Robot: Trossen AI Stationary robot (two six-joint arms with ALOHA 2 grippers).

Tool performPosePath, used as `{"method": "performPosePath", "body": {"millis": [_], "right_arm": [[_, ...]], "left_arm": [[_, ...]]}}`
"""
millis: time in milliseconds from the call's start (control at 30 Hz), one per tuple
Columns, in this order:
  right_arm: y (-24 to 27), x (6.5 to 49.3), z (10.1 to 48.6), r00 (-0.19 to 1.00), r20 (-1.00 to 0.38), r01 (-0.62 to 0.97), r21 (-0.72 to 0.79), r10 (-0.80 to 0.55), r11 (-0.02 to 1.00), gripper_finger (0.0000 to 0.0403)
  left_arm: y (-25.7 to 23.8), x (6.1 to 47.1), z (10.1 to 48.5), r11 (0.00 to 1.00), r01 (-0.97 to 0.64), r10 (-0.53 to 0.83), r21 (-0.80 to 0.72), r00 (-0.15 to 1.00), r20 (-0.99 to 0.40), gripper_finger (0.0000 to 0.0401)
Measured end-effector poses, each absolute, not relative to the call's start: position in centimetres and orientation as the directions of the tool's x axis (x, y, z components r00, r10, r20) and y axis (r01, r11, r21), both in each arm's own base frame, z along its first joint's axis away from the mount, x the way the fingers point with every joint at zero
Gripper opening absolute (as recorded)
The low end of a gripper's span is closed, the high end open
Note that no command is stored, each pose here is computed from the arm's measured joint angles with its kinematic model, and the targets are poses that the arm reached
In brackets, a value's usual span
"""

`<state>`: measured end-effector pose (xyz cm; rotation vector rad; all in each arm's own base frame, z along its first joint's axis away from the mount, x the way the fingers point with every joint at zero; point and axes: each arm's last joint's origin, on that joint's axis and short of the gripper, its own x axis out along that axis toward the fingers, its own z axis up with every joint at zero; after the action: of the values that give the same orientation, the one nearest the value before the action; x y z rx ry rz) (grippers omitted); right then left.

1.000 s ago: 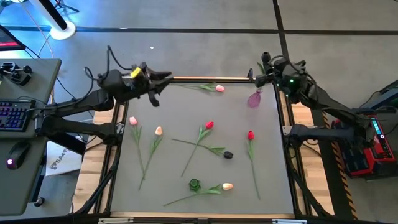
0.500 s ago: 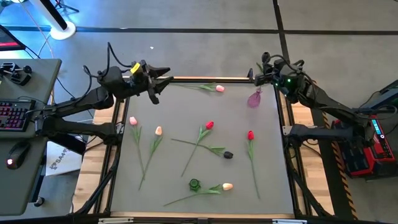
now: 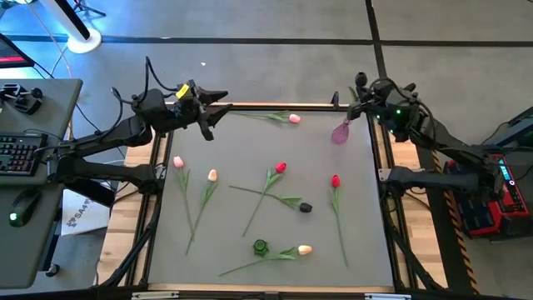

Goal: Sort flowers into vase by color
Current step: Put the right black flower into the violet vase

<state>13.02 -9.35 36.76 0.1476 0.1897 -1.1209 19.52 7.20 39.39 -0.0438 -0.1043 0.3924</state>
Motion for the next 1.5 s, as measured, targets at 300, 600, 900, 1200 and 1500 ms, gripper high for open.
{"method": "performPosePath", "body": {"millis": [300, 600, 900, 1200, 1500], "right_arm": [[-9.7, 13.1, 30.6, 0.550, -0.139, 0.835, 0.078, -0.824, 0.544, 0.0000], [-9.0, 10.9, 29.9, 0.553, -0.111, 0.830, -0.014, -0.826, 0.558, 0.0000], [-10.6, 10.2, 28.3, 0.548, -0.162, 0.832, 0.006, -0.821, 0.555, 0.0000], [-11.9, 9.7, 25.3, 0.598, -0.163, 0.801, 0.075, -0.785, 0.595, 0.0001], [-13.0, 10.0, 24.4, 0.589, -0.220, 0.805, 0.075, -0.778, 0.588, 0.0002]], "left_arm": [[7.2, 19.5, 39.4, 0.923, -0.379, 0.384, -0.062, 0.919, 0.093, 0.0206], [7.2, 19.5, 39.4, 0.923, -0.379, 0.384, -0.062, 0.919, 0.093, 0.0206], [7.2, 19.5, 39.4, 0.923, -0.379, 0.384, -0.062, 0.919, 0.093, 0.0206], [7.2, 19.5, 39.4, 0.923, -0.379, 0.384, -0.062, 0.919, 0.093, 0.0206], [7.2, 19.5, 39.4, 0.923, -0.379, 0.384, -0.063, 0.919, 0.093, 0.0206]]}}
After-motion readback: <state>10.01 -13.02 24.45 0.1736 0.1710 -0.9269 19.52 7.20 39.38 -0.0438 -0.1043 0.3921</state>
